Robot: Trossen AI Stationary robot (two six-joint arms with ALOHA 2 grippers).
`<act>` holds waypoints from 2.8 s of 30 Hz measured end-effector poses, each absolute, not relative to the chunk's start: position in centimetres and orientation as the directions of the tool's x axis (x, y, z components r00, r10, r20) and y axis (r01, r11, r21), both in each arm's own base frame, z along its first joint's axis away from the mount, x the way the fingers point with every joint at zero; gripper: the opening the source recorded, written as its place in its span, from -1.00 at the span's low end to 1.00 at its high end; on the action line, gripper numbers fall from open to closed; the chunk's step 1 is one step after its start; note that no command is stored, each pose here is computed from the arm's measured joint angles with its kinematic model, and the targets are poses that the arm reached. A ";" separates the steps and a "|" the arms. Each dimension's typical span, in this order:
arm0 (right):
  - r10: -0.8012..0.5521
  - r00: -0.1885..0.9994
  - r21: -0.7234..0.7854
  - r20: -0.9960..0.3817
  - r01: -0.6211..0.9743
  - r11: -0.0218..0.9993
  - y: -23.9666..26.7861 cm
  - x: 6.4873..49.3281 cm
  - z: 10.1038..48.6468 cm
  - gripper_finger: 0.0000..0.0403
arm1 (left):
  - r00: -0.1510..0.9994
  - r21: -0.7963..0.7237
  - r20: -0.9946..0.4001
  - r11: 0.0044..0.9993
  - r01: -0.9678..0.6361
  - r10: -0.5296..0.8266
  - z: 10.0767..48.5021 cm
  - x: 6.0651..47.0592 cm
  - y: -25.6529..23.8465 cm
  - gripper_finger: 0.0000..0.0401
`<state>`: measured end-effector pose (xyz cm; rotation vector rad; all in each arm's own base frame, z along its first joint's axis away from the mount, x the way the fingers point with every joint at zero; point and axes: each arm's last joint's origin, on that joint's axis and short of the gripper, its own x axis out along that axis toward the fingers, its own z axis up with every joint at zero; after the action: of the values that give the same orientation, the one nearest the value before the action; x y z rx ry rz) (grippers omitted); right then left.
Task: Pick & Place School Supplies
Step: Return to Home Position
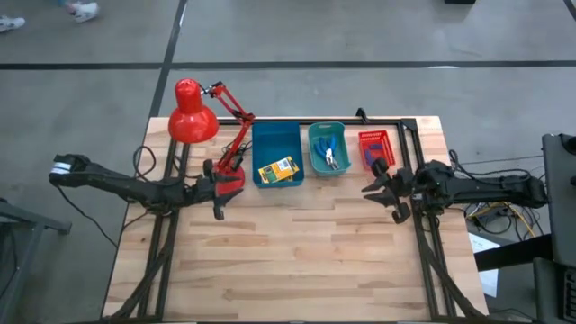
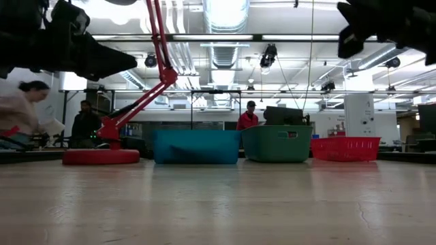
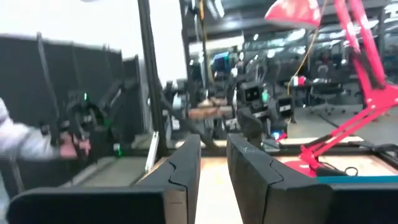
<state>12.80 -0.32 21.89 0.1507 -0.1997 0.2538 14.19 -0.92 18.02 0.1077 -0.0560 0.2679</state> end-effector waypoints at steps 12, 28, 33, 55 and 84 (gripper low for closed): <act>0.144 0.905 0.133 0.400 -0.212 0.968 -0.2 9.4 20.7 -0.62 | 0.903 0.112 0.121 0.898 -0.425 0.412 18.5 13.5 -0.4 -0.09; 0.151 0.936 0.192 0.317 -0.219 0.956 -0.2 9.0 20.2 -0.64 | 0.901 0.189 0.150 0.883 -0.430 0.407 18.4 12.1 -0.3 -0.09; 0.149 0.964 0.217 0.222 -0.198 0.956 -0.1 8.6 21.2 -0.66 | 0.900 0.209 0.134 0.876 -0.436 0.416 18.3 11.6 -0.2 -0.09; 0.105 0.974 0.114 0.199 -0.129 0.985 -0.2 8.2 22.4 -0.65 | 0.934 0.234 0.125 0.905 -0.354 0.333 17.9 9.4 -0.2 -0.09; 0.086 0.985 0.249 0.152 -0.122 0.961 -0.4 9.6 18.1 -0.66 | 0.954 0.226 0.070 0.927 -0.299 0.291 17.2 9.5 -0.3 -0.09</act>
<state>9.56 -0.42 18.05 0.2606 -0.1401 0.1060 9.48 -0.33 17.24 0.2373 -0.0351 0.3026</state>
